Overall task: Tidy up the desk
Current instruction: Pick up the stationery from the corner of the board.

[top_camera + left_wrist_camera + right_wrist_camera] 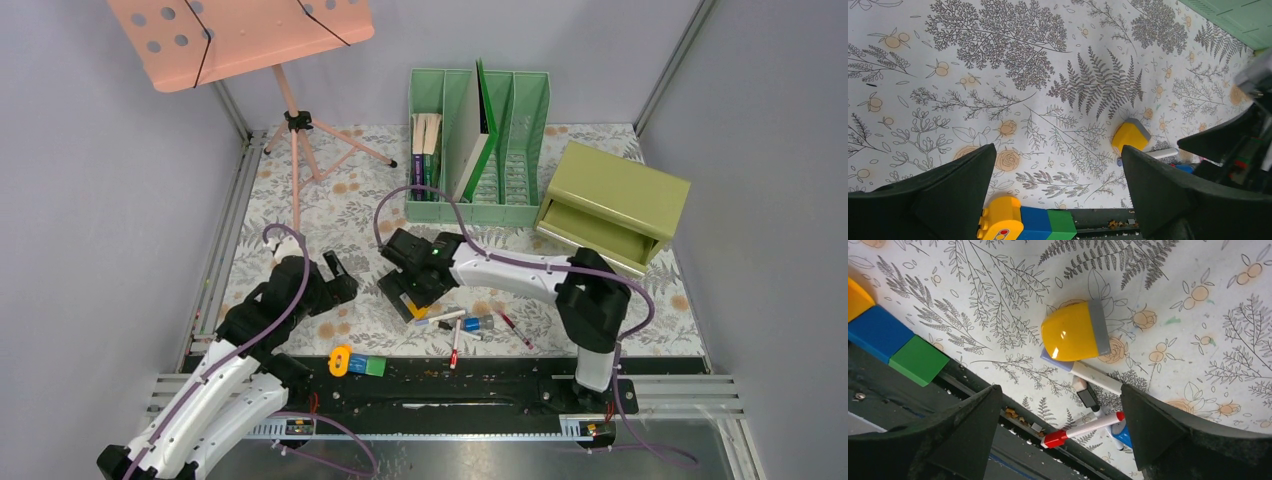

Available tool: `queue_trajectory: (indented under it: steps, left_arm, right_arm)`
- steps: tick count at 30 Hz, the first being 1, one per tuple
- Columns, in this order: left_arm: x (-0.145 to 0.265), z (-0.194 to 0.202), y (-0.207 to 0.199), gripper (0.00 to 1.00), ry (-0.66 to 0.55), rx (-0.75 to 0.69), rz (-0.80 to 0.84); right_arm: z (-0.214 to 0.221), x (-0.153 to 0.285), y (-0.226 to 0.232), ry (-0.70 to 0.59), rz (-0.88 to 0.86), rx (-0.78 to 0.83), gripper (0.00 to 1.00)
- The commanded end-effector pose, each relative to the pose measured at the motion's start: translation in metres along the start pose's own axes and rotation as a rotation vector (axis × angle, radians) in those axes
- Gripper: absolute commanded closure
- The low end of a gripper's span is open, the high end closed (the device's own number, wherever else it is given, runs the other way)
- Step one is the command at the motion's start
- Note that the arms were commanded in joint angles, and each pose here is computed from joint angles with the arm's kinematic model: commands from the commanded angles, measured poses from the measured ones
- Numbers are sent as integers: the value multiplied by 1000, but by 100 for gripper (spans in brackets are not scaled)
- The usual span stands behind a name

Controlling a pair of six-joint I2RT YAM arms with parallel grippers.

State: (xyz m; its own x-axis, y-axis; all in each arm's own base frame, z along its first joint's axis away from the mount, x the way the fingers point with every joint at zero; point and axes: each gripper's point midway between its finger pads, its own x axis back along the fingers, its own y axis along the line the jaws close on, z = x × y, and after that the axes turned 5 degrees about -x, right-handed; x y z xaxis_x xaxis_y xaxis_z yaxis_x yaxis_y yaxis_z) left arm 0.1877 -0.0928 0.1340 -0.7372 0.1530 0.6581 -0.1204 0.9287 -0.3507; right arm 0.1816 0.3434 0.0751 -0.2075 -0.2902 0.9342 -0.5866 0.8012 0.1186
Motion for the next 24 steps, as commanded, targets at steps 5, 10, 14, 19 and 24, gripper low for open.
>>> queue_trajectory:
  steps: [5,10,14,19,24]
  left_arm:
    - [16,-21,2,1,-96,28,5]
    - [33,-34,1,1,-189,53,56]
    - [42,-41,6,1,-259,82,72]
    - [43,-40,6,1,-303,120,113]
    - [42,-37,7,1,-308,142,127]
  right_arm:
    - [-12,-16,-5,40,105,104,7]
    - [-11,-29,-16,72,164,150,9]
    - [-5,-41,-21,97,181,181,21]
    - [1,-54,-15,125,136,209,23]
    - [3,-61,-8,134,98,213,26]
